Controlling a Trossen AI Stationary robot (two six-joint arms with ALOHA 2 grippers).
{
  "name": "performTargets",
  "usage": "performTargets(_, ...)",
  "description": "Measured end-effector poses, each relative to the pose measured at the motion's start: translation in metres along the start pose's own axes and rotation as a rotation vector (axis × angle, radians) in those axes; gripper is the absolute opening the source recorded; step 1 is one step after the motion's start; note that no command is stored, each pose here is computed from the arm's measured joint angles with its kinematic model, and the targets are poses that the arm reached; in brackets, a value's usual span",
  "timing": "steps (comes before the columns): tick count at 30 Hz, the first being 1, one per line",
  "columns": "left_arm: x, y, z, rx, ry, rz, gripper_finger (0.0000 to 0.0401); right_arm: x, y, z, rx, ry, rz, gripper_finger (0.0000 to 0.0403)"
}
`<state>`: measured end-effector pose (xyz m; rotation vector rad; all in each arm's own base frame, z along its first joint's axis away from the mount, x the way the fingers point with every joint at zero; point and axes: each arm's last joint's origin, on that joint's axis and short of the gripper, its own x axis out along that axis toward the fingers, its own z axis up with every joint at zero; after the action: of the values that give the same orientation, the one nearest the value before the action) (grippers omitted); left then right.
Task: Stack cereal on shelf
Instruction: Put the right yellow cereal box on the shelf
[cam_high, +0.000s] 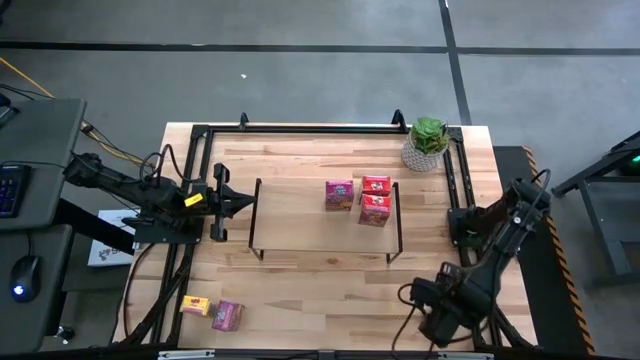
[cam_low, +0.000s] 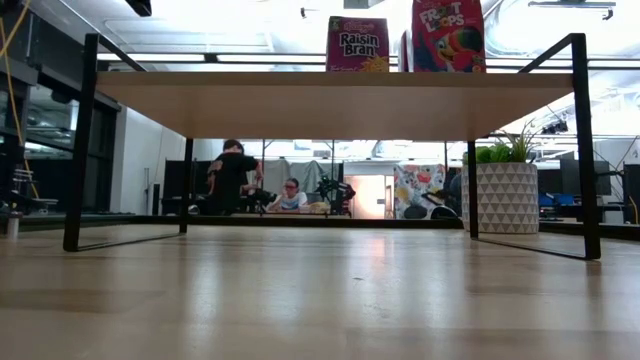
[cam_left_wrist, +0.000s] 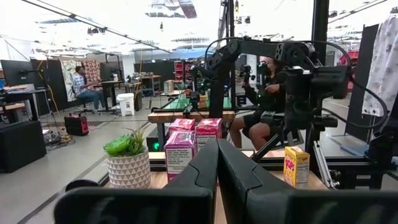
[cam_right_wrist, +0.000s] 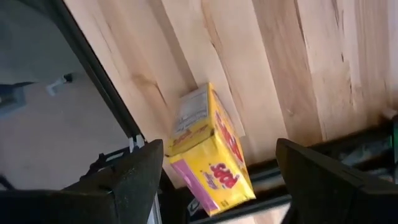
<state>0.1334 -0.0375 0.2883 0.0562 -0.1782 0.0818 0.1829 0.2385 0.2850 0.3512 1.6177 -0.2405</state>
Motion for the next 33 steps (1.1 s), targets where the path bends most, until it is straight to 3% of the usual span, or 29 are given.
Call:
performTargets(7,0.0,0.0,0.0,0.002,0.003,-0.001,0.0,0.001,0.013,-0.017,-0.086,-0.178,0.038,0.0304)
performTargets(15,0.0,0.0,0.0,0.002,0.003,0.0,0.0,0.003,0.016,-0.033,-0.222,-0.086,0.054,0.0304)
performTargets(21,0.0,0.0,0.0,0.002,0.003,0.0,0.0,0.003,0.017,-0.04,-0.332,-0.163,0.026,0.0304)
performTargets(33,0.0,0.0,-0.001,0.004,0.01,-0.001,0.0,0.004,0.011,-0.055,-0.322,-0.251,-0.07,0.0304)
